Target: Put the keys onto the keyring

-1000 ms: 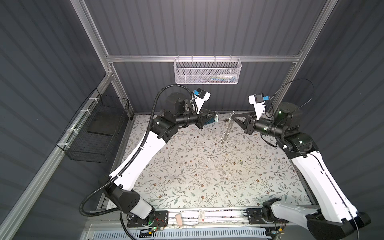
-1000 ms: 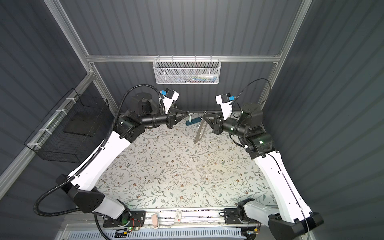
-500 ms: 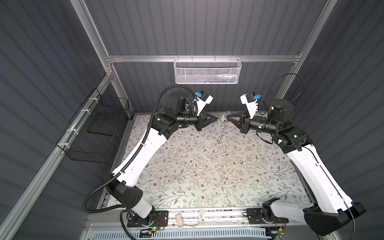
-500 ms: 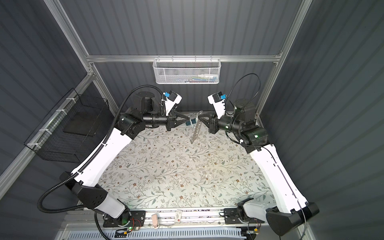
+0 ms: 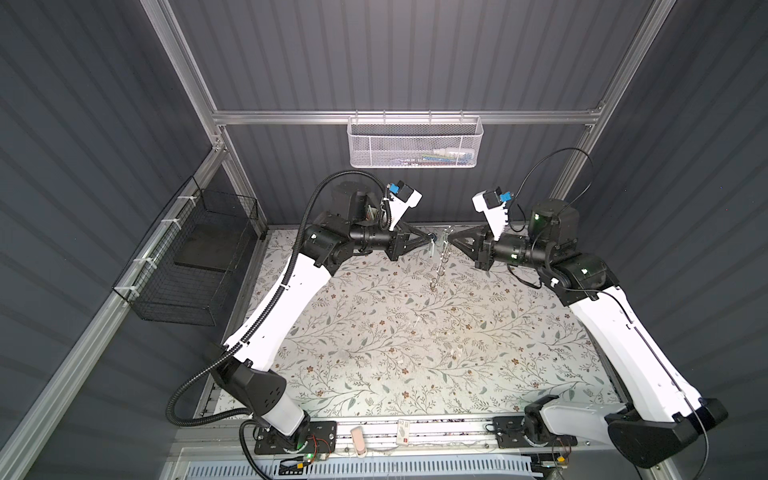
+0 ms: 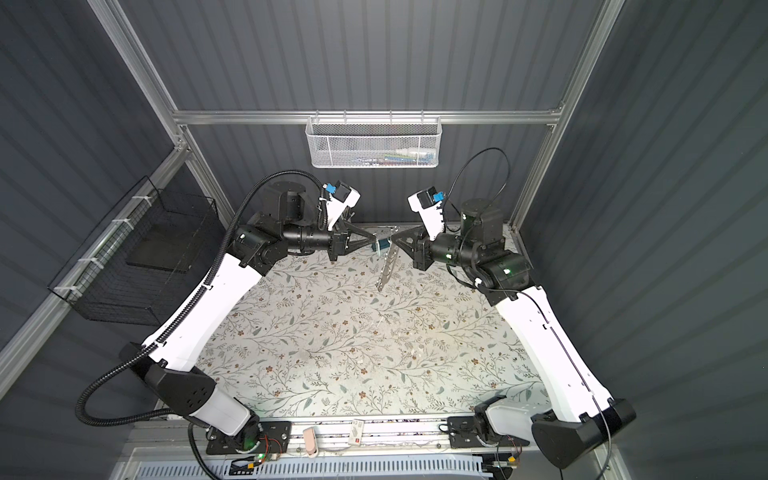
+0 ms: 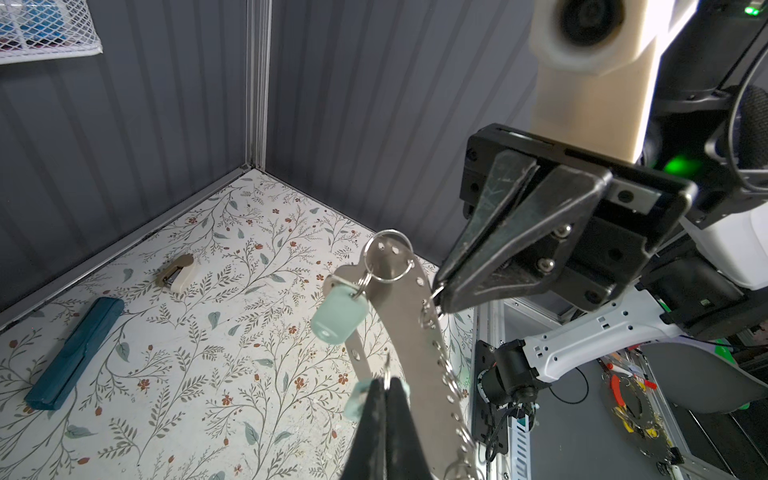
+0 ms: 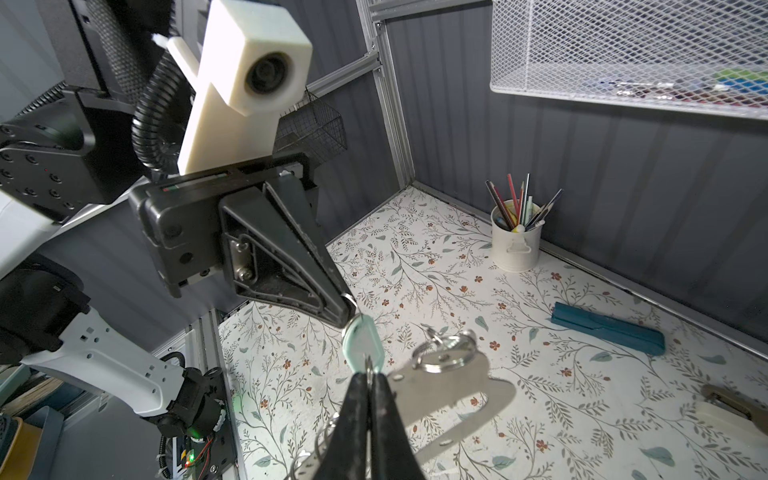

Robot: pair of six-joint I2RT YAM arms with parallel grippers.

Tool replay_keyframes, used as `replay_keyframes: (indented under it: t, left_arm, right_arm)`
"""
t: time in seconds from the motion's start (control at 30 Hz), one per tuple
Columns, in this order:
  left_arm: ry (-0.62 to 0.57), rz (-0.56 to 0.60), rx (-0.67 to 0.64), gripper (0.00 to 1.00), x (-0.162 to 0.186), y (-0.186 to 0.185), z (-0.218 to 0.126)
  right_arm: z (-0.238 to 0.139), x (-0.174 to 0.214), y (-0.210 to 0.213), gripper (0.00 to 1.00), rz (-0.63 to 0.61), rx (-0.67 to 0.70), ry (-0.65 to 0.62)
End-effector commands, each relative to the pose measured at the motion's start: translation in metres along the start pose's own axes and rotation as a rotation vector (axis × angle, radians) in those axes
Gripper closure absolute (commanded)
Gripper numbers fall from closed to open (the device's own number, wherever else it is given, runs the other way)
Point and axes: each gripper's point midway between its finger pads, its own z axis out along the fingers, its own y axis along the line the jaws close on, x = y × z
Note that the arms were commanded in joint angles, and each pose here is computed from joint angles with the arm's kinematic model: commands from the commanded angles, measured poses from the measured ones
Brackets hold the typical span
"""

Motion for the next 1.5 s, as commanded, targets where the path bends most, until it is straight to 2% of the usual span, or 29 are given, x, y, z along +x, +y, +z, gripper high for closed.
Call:
replay_keyframes:
  t: [0.0,0.73,1.03,1.23,1.47]
  left_arm:
    - [-0.004,0.005,0.032,1.0,-0.003,-0.006,-0.001]
    - [0.019,-0.012,0.087,1.0,0.003,-0.014,0.0]
    - [0.023,-0.016,0.079,1.0,0.003,-0.011,0.003]
    - [-0.03,0.018,0.0,1.0,-0.005,-0.004,-0.004]
    - [-0.005,-0.009,0.029,1.0,0.001,-0.004,0.002]
  right_arm:
    - [-0.003,-0.012,0.012,0.93,-0.035,-0.035,-0.035]
    - [0.01,-0.01,0.012,0.93,-0.013,-0.048,-0.027]
    - [0.012,-0.011,0.015,0.93,-0.024,-0.058,-0.027]
    - [0.011,-0.01,0.014,0.93,-0.026,-0.052,-0.033]
    - [0.011,-0.009,0.016,0.93,-0.025,-0.062,-0.036]
